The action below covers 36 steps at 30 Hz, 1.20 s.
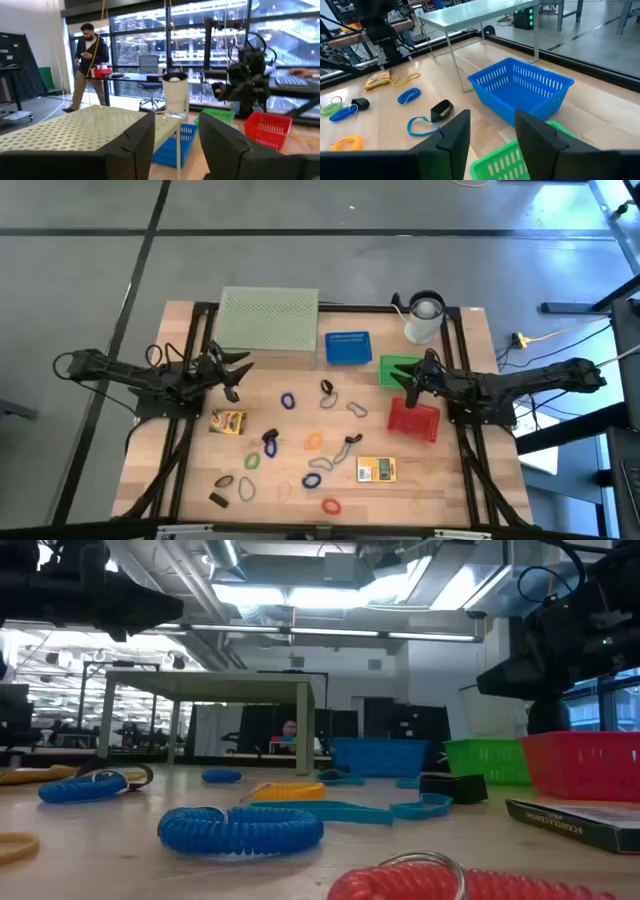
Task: Pick & Place Office Desk Supplies
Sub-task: Put the blue rubber band into the green bin
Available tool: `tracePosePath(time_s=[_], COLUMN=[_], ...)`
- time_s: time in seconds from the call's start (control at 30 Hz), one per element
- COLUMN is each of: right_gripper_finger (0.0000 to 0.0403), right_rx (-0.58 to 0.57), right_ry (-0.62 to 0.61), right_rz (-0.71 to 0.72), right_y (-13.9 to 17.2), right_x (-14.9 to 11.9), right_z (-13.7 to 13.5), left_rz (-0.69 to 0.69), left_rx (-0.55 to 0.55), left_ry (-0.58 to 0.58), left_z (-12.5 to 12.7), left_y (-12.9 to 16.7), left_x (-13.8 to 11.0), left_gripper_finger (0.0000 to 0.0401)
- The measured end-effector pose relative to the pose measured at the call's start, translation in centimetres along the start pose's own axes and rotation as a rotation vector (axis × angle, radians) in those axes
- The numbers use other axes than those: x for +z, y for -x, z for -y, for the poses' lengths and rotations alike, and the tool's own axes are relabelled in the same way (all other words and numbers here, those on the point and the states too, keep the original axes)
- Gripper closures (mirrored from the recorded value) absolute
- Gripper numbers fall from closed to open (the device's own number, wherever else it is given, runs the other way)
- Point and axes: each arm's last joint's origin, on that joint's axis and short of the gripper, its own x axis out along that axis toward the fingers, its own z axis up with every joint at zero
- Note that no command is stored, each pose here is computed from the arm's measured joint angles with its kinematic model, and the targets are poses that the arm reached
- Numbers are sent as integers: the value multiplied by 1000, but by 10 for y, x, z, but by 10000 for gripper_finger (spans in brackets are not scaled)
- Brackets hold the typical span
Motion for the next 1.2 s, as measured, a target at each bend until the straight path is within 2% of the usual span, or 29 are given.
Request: tracePosePath(time_s=[0.27, 0.47, 0.93, 1.2], right_gripper_finger=[248, 248, 248, 248], right_rx=[16, 32, 30, 68], right_ry=[-28, -76, -76, -15], right_rz=[46, 81, 85, 219], right_y=[0, 0, 0, 2], right_x=[5, 9, 9, 23], right_z=[-2, -3, -3, -7], left_rz=[63, 148, 102, 91], left_rx=[11, 23, 23, 104], left_ry=[-2, 26, 6, 17], left_z=[-1, -3, -2, -4], left_y=[0, 1, 1, -1], left_x=[7, 17, 12, 17], left_gripper_finger=[224, 222, 221, 208])
